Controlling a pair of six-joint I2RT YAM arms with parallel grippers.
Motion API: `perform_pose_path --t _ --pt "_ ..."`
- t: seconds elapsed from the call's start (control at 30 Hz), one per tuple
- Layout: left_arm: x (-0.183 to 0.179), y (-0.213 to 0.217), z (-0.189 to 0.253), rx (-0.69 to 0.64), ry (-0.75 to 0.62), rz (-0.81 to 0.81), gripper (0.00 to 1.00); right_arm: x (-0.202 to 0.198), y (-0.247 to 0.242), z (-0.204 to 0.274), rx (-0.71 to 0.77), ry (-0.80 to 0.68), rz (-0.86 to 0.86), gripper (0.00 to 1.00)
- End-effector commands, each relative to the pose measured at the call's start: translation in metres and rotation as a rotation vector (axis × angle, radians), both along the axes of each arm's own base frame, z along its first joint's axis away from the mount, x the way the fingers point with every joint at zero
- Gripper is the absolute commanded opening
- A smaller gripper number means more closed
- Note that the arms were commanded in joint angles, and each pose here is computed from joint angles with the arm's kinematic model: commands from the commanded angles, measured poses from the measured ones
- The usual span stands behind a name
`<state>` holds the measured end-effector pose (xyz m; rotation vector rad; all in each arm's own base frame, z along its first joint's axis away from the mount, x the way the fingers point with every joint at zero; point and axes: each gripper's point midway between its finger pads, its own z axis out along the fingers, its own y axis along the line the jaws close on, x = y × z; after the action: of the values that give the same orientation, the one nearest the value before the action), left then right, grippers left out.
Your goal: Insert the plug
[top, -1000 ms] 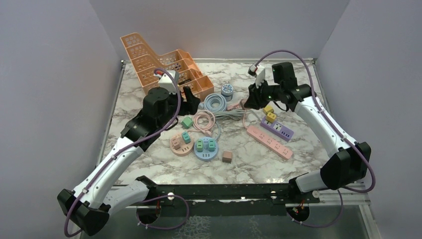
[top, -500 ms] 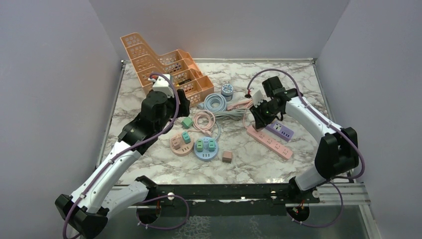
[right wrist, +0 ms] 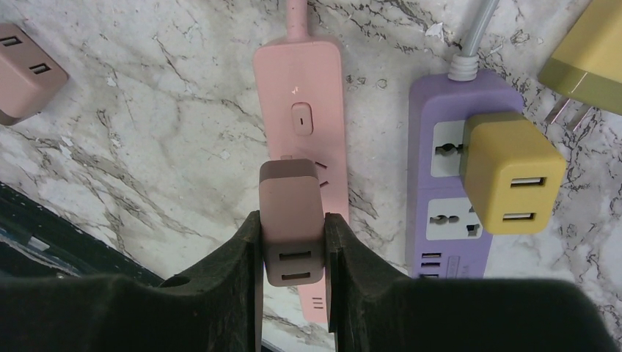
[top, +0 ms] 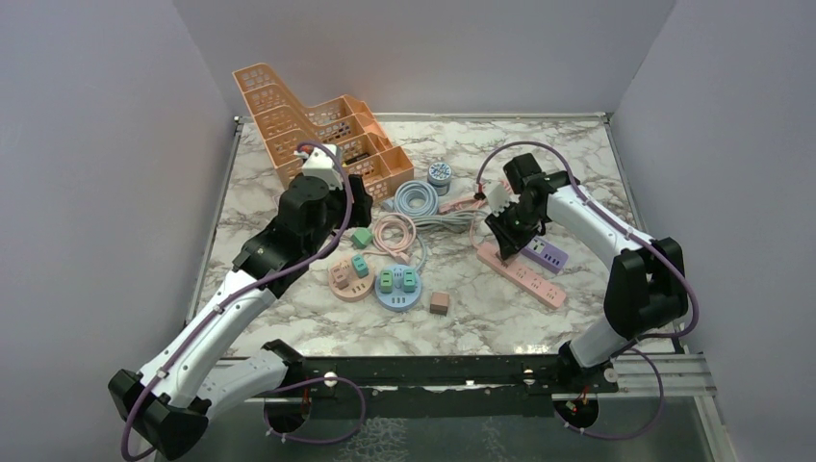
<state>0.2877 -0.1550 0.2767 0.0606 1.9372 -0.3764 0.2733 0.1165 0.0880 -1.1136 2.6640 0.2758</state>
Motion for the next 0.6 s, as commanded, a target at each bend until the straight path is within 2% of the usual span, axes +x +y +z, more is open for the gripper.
perform_pose_path --t 0.0,0.37,0.57 --pt "0.002 -0.007 0.003 -0.004 -0.021 -0.030 0.73 -0.011 -0.007 0.001 -0.038 0.019 0.023 0.01" --pt "0.002 -0.011 -0.001 -0.001 -0.012 -0.040 0.73 -0.007 -0.022 -0.007 -0.131 -0.007 0.012 0.01" --pt "0.002 -0.012 -0.001 -0.005 -0.012 -0.044 0.73 0.001 -0.015 -0.012 -0.103 -0.016 0.027 0.01"
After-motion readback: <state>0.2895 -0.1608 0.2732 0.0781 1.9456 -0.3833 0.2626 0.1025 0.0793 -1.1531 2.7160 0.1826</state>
